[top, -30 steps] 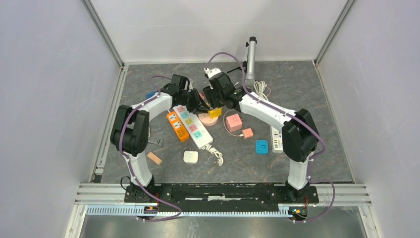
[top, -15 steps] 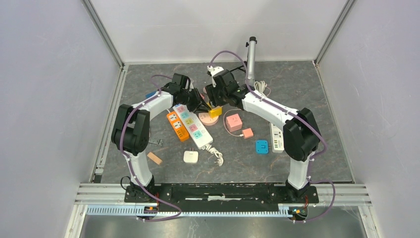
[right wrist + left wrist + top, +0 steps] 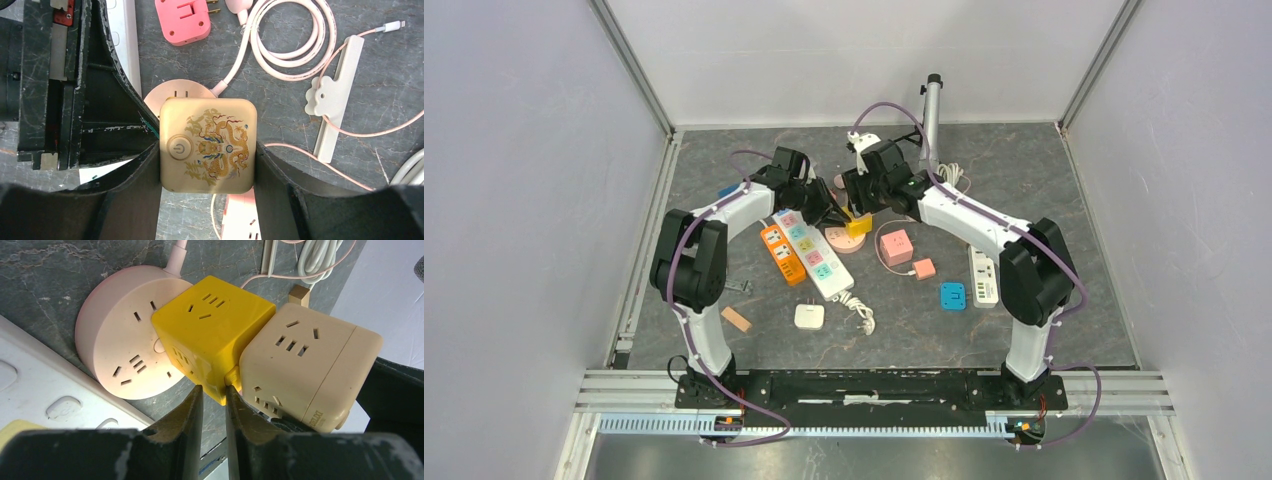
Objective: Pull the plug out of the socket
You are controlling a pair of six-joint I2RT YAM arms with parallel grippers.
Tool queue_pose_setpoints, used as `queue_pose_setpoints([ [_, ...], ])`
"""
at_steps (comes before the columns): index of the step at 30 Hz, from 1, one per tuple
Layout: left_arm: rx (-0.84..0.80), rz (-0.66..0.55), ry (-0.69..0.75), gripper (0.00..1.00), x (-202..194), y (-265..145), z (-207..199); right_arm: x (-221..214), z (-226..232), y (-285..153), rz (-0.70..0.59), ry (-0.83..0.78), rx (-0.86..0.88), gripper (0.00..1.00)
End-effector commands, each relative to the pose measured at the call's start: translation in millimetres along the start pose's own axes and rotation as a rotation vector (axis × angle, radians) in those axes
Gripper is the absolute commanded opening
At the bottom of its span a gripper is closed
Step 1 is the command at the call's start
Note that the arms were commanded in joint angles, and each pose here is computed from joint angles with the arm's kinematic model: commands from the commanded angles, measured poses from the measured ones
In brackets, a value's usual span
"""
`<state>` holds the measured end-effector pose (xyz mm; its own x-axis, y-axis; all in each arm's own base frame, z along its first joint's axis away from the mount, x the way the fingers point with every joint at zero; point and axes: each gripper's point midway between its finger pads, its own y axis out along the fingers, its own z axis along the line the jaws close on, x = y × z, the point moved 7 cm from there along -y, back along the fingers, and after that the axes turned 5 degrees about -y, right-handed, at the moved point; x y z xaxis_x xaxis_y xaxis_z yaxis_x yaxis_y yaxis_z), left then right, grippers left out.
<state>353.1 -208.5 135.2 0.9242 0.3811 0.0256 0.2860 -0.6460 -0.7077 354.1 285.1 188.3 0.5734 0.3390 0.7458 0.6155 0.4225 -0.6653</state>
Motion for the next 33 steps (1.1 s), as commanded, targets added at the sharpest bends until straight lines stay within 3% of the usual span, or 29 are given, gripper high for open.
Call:
queue_pose_setpoints([
  [1,0.438,0.028,-0.037,0.28,-18,29,95,56,31,-39,-0.228,-0.038,0.118,0.0],
  [10,0.444,0.035,-0.042,0.28,-19,30,96,75,19,-55,-0.272,0.066,0.166,0.0],
  [17,0.454,0.044,-0.045,0.28,-19,31,97,66,28,-56,-0.292,-0.177,0.02,0.0],
  [20,0.457,0.042,-0.044,0.28,-18,31,97,72,26,-62,-0.305,-0.197,-0.003,0.0],
  [29,0.475,0.042,-0.04,0.28,-18,31,100,95,2,-76,-0.327,0.032,0.067,0.0],
  [33,0.476,0.044,-0.039,0.27,-19,31,100,97,7,-78,-0.344,0.013,0.146,0.0],
])
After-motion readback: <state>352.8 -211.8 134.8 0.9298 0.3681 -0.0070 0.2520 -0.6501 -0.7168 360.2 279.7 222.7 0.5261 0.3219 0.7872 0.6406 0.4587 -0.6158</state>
